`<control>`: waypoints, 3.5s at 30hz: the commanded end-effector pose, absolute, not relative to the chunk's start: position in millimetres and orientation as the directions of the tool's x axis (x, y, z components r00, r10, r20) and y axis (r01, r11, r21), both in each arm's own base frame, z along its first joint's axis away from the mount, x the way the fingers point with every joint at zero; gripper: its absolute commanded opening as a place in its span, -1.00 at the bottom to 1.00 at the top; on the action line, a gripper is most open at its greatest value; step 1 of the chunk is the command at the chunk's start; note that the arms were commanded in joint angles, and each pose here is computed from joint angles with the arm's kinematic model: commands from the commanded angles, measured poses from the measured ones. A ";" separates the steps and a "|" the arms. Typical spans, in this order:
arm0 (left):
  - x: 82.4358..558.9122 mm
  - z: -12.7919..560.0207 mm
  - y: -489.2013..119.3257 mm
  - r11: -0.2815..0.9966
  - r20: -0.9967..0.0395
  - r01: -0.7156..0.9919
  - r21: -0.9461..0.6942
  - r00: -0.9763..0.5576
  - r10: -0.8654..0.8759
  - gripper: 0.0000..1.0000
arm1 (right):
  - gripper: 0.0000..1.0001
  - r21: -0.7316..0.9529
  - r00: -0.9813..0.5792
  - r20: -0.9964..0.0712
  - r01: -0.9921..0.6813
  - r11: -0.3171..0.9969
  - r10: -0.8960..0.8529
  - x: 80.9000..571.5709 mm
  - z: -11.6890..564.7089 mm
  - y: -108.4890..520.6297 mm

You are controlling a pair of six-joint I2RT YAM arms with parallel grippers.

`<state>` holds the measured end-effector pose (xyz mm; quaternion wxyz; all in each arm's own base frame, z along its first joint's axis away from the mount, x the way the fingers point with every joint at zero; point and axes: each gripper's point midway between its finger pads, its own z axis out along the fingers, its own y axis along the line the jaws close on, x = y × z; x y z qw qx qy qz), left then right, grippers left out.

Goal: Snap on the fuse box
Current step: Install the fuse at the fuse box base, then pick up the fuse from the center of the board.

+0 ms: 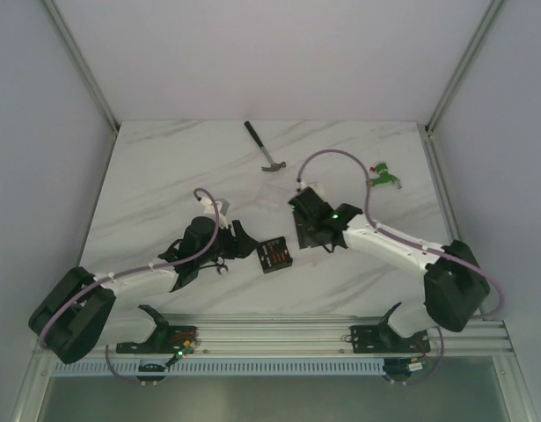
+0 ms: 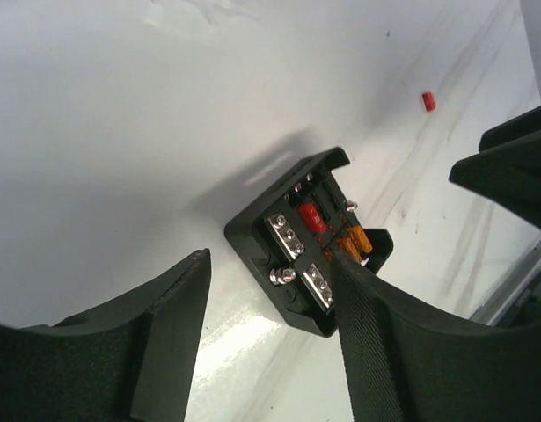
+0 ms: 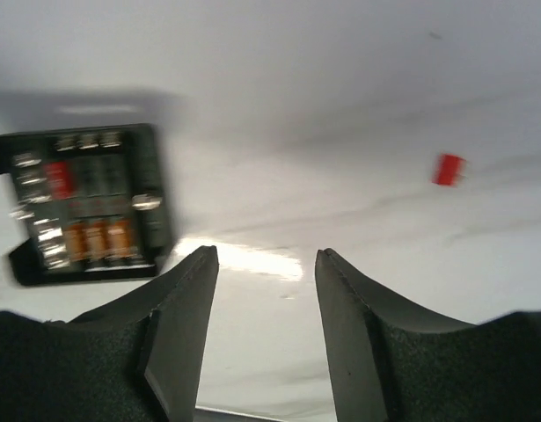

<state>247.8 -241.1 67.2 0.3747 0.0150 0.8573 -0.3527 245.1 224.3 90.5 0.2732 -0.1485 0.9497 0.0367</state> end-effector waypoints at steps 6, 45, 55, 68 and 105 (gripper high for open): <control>263.3 80.6 -208.2 0.850 -0.760 0.253 -0.463 -0.606 -0.234 0.74 | 0.18 -0.008 -0.808 -0.587 -0.062 0.998 -0.055 273.8 78.5 139.2; 266.0 71.4 -201.9 0.874 -0.759 0.221 -0.433 -0.613 -0.221 0.93 | 0.10 0.129 -0.896 -0.443 -0.074 0.989 -0.009 280.6 20.2 160.7; 265.7 73.1 -200.4 0.875 -0.763 0.220 -0.431 -0.607 -0.223 0.93 | 0.11 -0.057 -0.824 -0.504 -0.267 0.962 -0.258 304.6 38.5 136.0; 264.2 73.3 -200.5 0.873 -0.762 0.225 -0.433 -0.609 -0.221 0.93 | 0.22 0.095 -0.819 -0.482 -0.402 0.911 -0.312 322.4 28.3 132.2; 264.4 72.5 -199.4 0.876 -0.761 0.219 -0.430 -0.609 -0.221 0.93 | -0.02 -0.035 -0.905 -0.410 -0.108 0.993 -0.113 298.2 9.7 108.5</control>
